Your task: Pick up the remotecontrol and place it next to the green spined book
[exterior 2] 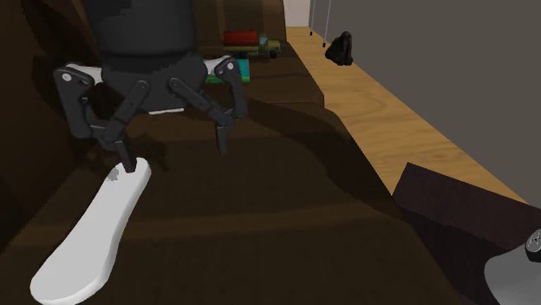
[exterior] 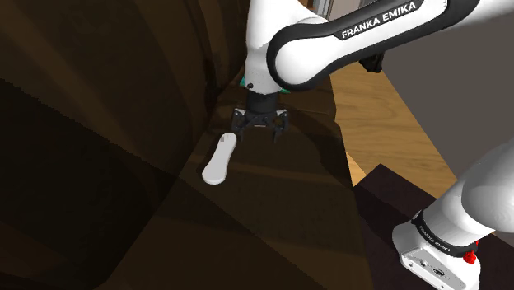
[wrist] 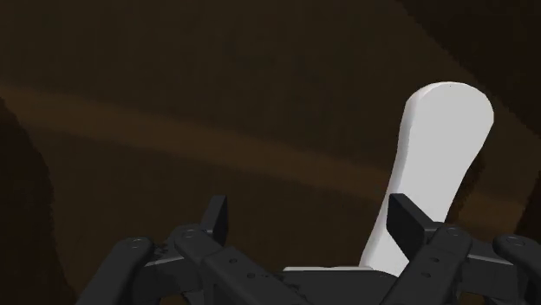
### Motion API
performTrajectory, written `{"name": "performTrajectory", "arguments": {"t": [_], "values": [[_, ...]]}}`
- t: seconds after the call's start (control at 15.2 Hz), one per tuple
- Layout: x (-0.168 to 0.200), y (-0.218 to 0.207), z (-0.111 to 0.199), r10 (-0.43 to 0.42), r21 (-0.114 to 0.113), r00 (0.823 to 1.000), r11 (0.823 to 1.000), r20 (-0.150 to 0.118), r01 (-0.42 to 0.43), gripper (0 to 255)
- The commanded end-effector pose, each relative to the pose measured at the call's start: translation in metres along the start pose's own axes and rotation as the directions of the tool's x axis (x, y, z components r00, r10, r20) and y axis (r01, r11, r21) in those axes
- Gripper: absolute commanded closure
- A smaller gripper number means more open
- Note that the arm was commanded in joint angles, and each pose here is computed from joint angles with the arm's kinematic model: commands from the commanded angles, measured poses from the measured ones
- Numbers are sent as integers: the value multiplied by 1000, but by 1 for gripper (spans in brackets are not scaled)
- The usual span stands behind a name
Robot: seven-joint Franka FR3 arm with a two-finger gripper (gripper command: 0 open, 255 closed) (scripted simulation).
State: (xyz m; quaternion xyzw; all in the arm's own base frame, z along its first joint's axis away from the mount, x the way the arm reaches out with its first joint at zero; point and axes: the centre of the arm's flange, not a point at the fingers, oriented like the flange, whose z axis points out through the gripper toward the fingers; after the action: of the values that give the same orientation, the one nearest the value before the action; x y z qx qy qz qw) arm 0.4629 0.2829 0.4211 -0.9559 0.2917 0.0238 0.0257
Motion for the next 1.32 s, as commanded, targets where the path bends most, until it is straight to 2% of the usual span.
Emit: {"name": "performTrajectory", "arguments": {"t": [0.0,0.46,0.99,1.25], "values": [[5,-27,10,39,-1,999,999,-13,-39,0],[33,-106,48,158,-6,986,987,-56,-159,0],[37,-109,89,164,-6,985,986,-58,-164,0],[37,-109,89,164,-6,985,986,-58,-164,0]]}}
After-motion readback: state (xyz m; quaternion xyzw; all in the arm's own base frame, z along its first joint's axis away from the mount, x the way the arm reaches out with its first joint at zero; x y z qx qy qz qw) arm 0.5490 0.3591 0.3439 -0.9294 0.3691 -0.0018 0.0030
